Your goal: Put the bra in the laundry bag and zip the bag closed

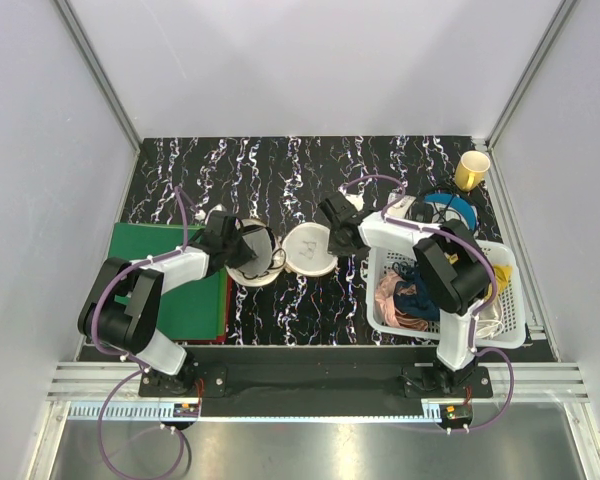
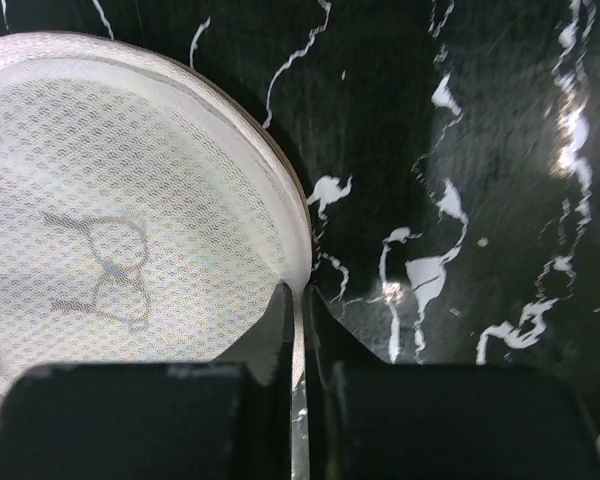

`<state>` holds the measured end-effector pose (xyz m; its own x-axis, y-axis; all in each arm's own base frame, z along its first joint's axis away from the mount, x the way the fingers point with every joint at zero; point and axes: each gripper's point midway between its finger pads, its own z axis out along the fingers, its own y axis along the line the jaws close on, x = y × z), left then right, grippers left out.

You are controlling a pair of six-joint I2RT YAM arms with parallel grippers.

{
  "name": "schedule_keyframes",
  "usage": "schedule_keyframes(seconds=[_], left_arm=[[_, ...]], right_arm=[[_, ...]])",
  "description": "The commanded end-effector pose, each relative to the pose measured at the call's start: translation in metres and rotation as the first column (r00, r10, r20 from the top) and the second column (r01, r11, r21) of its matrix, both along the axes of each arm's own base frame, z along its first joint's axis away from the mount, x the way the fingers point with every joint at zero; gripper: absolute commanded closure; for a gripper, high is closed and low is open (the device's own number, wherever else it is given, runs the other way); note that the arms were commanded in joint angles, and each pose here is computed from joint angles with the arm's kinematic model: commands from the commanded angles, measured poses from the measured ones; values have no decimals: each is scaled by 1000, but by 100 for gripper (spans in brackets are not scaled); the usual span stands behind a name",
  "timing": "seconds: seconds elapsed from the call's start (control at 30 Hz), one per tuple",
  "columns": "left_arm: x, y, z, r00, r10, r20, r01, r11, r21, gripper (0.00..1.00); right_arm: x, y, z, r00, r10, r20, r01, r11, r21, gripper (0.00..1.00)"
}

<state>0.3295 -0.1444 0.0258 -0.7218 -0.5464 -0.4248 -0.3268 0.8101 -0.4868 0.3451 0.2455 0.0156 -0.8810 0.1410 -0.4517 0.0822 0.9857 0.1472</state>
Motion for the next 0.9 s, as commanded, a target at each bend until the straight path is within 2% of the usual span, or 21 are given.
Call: schedule_keyframes(seconds=[0.0, 0.17, 0.37, 0.63, 0.87], left_arm=[[-4, 0, -9, 999, -38, -19, 39, 998, 47, 89], [-5, -21, -7, 996, -87, -17, 87, 995, 42, 90], [0, -47, -6, 992, -124, -11, 124, 992, 38, 90], [2, -72, -9, 985, -171, -15, 171, 984, 42, 91], [11, -90, -4, 972, -233, -9, 234, 971, 47, 91]], right_arm=[[11, -14, 23, 995, 25, 95, -19, 998, -59, 100], [6, -16, 104, 962, 114, 249, -105, 993, -48, 100], [-32, 5, 180, 911, 232, 342, -251, 968, 13, 100], [-63, -1, 250, 874, 190, 448, -283, 947, 152, 100], [-79, -3, 290, 857, 149, 493, -304, 919, 250, 100]])
